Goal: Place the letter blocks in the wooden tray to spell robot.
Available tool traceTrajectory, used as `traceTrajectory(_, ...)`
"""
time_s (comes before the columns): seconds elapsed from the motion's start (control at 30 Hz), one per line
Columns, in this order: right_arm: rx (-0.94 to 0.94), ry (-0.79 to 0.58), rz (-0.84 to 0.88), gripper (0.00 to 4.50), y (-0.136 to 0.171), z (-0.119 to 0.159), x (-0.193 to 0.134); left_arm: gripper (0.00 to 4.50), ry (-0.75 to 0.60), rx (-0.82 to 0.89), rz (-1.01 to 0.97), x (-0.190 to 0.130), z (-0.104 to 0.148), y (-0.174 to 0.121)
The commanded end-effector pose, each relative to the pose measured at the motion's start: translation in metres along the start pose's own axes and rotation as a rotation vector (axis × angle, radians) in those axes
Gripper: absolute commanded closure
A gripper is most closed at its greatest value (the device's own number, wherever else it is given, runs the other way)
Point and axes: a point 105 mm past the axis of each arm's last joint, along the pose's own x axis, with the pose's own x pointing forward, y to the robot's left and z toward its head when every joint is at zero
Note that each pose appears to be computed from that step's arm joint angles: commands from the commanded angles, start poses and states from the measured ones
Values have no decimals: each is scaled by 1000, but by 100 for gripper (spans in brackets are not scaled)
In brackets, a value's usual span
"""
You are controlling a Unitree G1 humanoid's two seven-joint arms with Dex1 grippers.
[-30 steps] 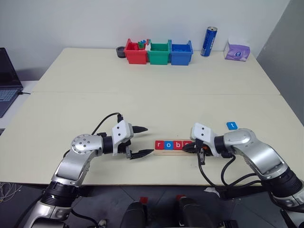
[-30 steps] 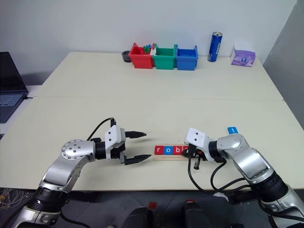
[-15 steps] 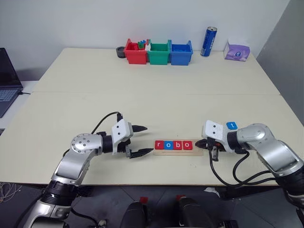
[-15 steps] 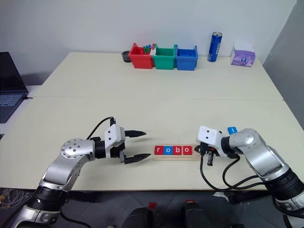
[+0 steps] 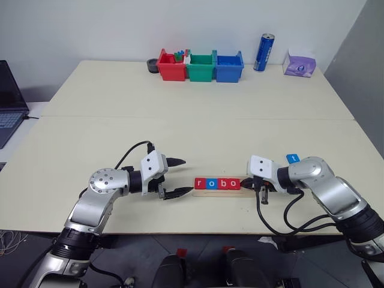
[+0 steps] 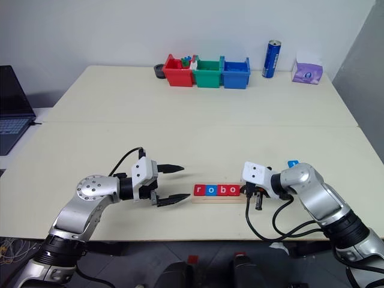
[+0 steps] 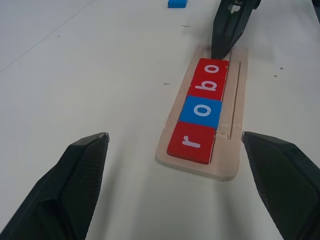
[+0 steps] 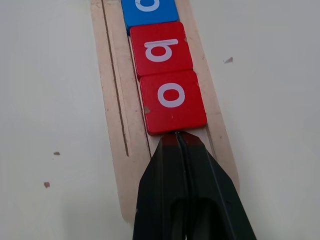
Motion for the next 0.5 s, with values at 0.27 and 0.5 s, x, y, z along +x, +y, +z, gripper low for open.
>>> traceTrajectory(0.27, -42, -53, -63, 445, -12, 19, -20, 0, -24, 33, 15, -3, 11, 2)
traceTrajectory(0.5, 160, -194, -392, 323, -51, 13, -74, 0, -34, 25, 17, -2, 12, -1)
